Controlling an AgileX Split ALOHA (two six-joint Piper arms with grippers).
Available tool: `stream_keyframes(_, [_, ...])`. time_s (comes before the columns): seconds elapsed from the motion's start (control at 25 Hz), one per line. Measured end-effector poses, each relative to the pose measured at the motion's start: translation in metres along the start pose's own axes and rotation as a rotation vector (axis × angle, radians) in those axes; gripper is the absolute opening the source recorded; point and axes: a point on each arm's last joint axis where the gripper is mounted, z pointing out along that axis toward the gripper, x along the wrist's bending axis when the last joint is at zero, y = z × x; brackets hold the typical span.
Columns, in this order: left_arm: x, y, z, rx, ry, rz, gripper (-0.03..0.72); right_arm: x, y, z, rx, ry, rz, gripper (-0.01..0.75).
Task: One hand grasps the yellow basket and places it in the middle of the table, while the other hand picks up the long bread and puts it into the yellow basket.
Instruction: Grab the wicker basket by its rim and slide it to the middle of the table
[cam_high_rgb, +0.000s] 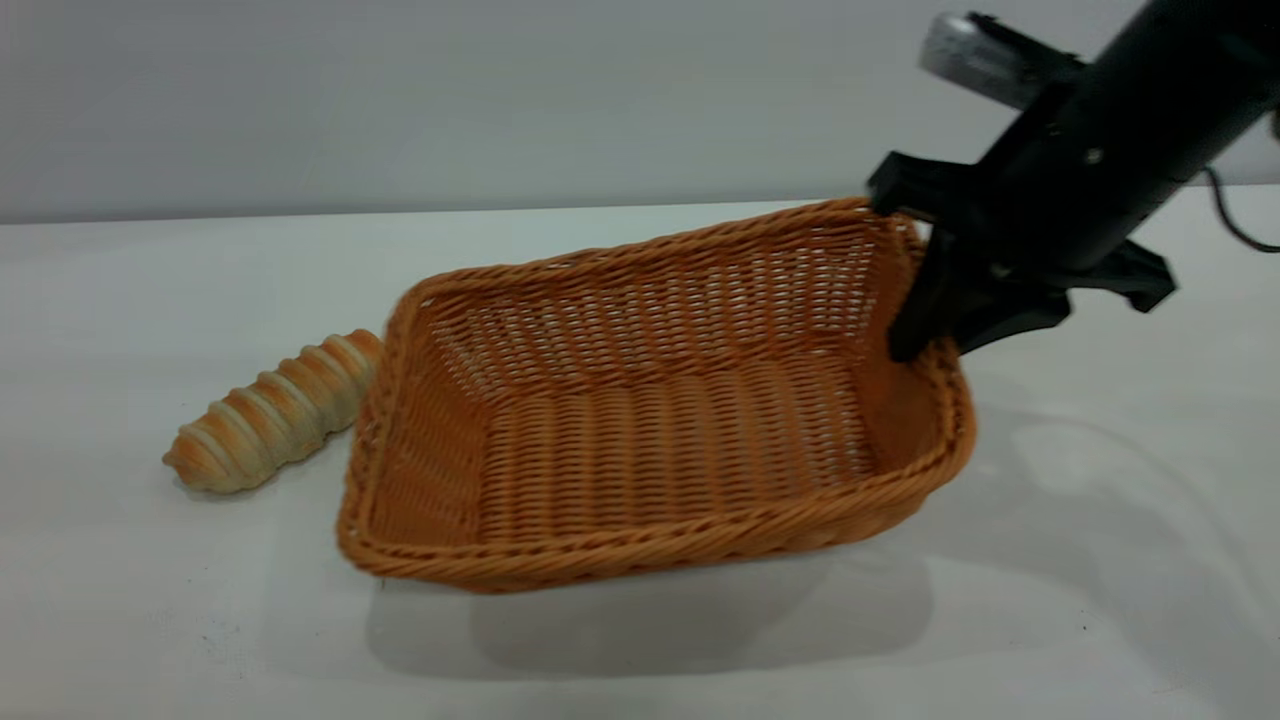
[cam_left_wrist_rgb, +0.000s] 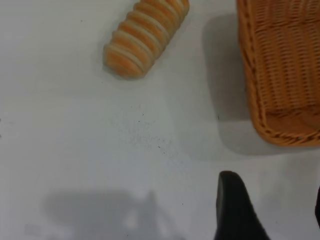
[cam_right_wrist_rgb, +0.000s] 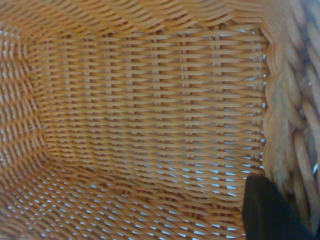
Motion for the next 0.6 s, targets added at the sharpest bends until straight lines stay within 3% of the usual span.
stream_keyframes(0.2, [0.000,0.000,0.000,0.000,0.000,-0.001,0.437,-0.007,0.001,0.014,-0.021,-0.034,0.000,0.115])
stream_keyframes(0.28, [0.000,0.000,0.000,0.000,-0.001,-0.002,0.437,-0.009,0.004,0.015,-0.048,-0.045,-0.023,0.150])
stream_keyframes(0.6, [0.000,0.002,0.000,-0.027,0.003,0.001,0.437,-0.010,0.011,0.014,-0.111,-0.063,-0.057,0.584])
